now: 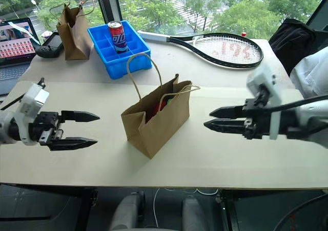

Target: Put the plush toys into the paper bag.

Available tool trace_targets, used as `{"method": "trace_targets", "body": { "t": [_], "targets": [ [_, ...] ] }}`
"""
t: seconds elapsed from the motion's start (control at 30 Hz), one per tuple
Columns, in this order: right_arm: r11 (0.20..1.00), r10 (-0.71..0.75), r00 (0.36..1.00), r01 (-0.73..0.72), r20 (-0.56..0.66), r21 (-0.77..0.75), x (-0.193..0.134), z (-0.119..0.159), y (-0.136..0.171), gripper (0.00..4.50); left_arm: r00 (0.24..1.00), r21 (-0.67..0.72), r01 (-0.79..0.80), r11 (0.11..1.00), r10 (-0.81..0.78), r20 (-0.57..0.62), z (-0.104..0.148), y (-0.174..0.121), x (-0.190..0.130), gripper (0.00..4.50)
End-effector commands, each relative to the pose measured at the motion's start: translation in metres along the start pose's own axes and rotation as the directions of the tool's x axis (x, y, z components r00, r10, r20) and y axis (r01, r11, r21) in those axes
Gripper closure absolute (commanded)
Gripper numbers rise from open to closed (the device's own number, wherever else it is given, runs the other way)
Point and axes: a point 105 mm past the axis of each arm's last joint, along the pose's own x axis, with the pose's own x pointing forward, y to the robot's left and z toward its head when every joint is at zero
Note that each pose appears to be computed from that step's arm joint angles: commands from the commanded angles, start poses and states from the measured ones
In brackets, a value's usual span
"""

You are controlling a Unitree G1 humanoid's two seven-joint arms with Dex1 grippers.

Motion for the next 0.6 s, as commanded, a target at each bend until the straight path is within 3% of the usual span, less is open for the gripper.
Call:
{"method": "trace_targets", "body": {
  "t": [0.03,0.1,0.27,0.6],
  "targets": [
    [0.981,-0.130,0.991,0.130,0.010,-0.146,0.029,-0.010,-0.010,3.87,0.994,0.036,-0.091,0.995,0.089,0.058,0.008,0.003,0.015,0.00],
    [0.979,-0.128,0.991,0.133,0.042,-0.158,0.043,-0.014,-0.005,4.43,0.989,0.042,-0.126,0.991,0.123,0.077,0.007,0.002,0.020,0.00],
    [0.980,-0.105,0.980,0.131,0.170,-0.150,0.069,-0.001,0.004,4.43,0.988,0.015,-0.126,0.992,0.124,0.093,0.001,-0.010,0.037,0.00],
    [0.983,-0.075,0.967,0.113,0.242,-0.147,0.100,0.009,0.010,4.43,0.984,-0.018,-0.076,0.997,0.077,0.160,0.005,-0.027,0.073,0.00]
  ]
}}
